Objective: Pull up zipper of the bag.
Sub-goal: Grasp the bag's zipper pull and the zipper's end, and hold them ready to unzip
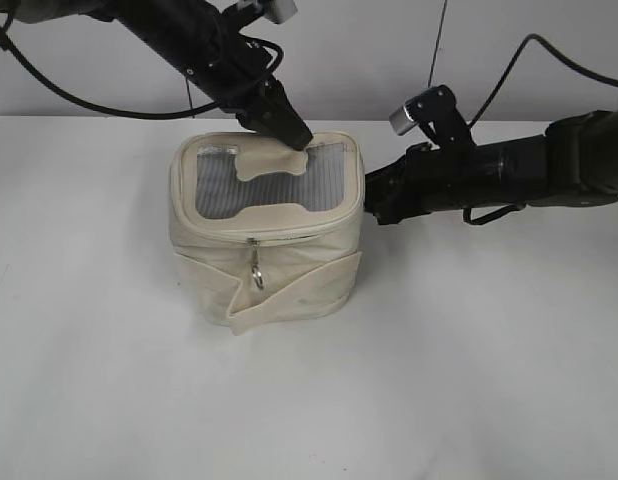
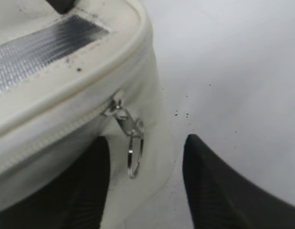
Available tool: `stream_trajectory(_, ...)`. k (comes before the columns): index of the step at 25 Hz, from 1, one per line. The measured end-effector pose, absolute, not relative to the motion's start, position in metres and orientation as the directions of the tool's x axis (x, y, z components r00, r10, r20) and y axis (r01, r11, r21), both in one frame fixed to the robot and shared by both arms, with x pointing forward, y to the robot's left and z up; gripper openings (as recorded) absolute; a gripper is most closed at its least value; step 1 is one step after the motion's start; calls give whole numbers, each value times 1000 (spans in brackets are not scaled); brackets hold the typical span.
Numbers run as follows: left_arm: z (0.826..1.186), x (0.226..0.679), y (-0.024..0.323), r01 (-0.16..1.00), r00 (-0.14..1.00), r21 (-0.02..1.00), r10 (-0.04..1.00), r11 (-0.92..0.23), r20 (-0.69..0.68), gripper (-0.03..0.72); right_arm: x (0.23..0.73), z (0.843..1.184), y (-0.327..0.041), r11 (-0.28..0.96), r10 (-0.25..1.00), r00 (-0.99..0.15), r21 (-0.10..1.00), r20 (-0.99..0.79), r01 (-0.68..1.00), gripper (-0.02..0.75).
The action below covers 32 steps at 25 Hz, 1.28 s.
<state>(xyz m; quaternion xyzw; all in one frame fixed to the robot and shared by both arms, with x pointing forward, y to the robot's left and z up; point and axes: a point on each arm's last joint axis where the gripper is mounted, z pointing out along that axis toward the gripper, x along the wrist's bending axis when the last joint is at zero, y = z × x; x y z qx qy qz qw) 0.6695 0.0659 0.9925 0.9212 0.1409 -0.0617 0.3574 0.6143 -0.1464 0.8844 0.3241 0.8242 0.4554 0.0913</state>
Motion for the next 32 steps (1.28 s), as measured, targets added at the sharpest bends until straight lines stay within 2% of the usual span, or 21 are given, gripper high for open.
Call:
stream_trajectory(2, 992, 670, 66, 305, 952, 641, 217, -704, -214, 41, 615, 883, -143, 373, 615, -774, 809, 152, 455, 129)
stream_trajectory(3, 992, 670, 66, 307, 952, 641, 219, -704, -216, 41, 615, 883, -142, 369, 616, -771, 808, 158, 460, 77)
stream_trajectory(6, 992, 670, 66, 314, 950, 639, 226, -702, -217, 41, 614, 882, -142, 337, 636, -745, 795, 202, 504, 19)
stream_trajectory(11, 992, 670, 66, 350, 937, 629, 259, -695, -235, 41, 587, 890, -152, 327, 671, -706, 764, 226, 556, 10)
stream_trajectory(21, 992, 670, 64, 449, 894, 598, 340, -664, -293, 38, 487, 923, -173, 298, 697, -659, 720, 284, 626, 9)
stream_trajectory(26, 991, 669, 60, 537, 844, 561, 413, -630, -344, 38, 455, 936, -138, 328, 635, -706, 717, 315, 615, 11)
stream_trajectory(32, 993, 666, 52, 584, 810, 541, 478, -605, -340, 38, 463, 942, -68, 363, 592, -735, 704, 332, 610, 15)
